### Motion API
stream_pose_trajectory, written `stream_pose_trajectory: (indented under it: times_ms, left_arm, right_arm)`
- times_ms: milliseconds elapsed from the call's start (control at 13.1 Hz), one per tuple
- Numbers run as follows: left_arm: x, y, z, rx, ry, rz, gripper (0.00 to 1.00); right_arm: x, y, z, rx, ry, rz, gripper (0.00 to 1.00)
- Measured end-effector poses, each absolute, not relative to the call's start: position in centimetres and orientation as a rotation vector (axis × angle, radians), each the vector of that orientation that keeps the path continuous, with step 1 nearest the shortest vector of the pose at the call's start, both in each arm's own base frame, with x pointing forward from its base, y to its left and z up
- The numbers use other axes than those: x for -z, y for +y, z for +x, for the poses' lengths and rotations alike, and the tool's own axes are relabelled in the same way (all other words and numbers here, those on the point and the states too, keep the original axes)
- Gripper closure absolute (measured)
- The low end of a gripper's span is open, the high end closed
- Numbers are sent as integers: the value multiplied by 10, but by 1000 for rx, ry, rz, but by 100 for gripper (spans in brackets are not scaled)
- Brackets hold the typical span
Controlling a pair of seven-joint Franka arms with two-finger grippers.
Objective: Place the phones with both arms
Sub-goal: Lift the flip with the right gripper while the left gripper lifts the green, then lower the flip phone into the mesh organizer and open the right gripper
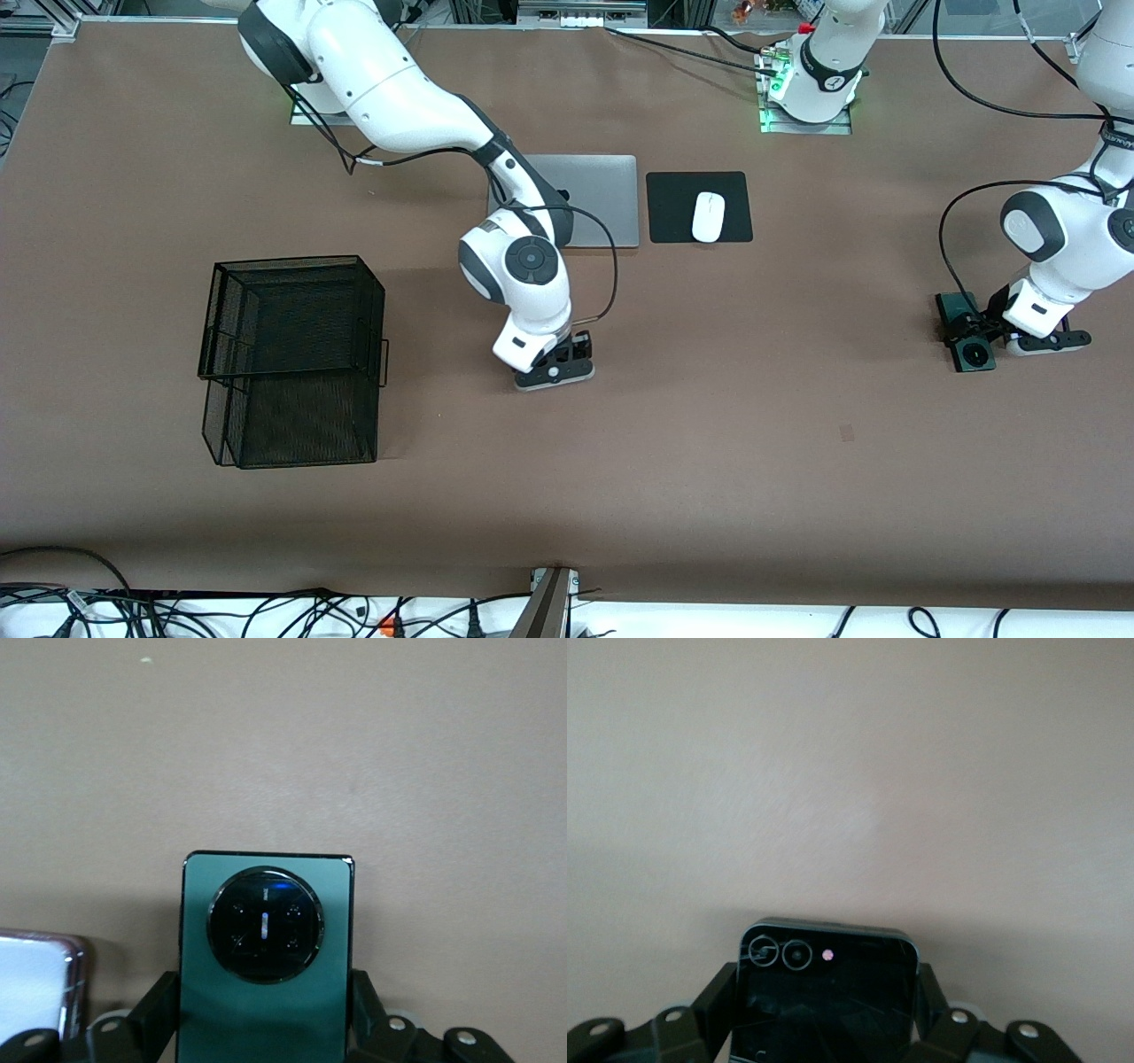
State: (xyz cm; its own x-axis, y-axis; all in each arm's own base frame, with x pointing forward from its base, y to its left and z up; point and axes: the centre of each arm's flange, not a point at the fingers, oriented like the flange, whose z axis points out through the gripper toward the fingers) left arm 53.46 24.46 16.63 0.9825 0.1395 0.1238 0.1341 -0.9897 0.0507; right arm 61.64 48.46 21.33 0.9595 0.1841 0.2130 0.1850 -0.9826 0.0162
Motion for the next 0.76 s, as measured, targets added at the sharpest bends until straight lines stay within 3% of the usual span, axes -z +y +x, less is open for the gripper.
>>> stream_pose_trajectory:
  times_ms: [457,762]
  left_arm:
    - [-218,222,588,-15,218,3078,20]
    - [-243,142,629,12,285,3075,20]
  right_arm:
    - [-354,358,690,384,-13,-3182,18]
    - [-402,235,707,100,-30,-3290,18]
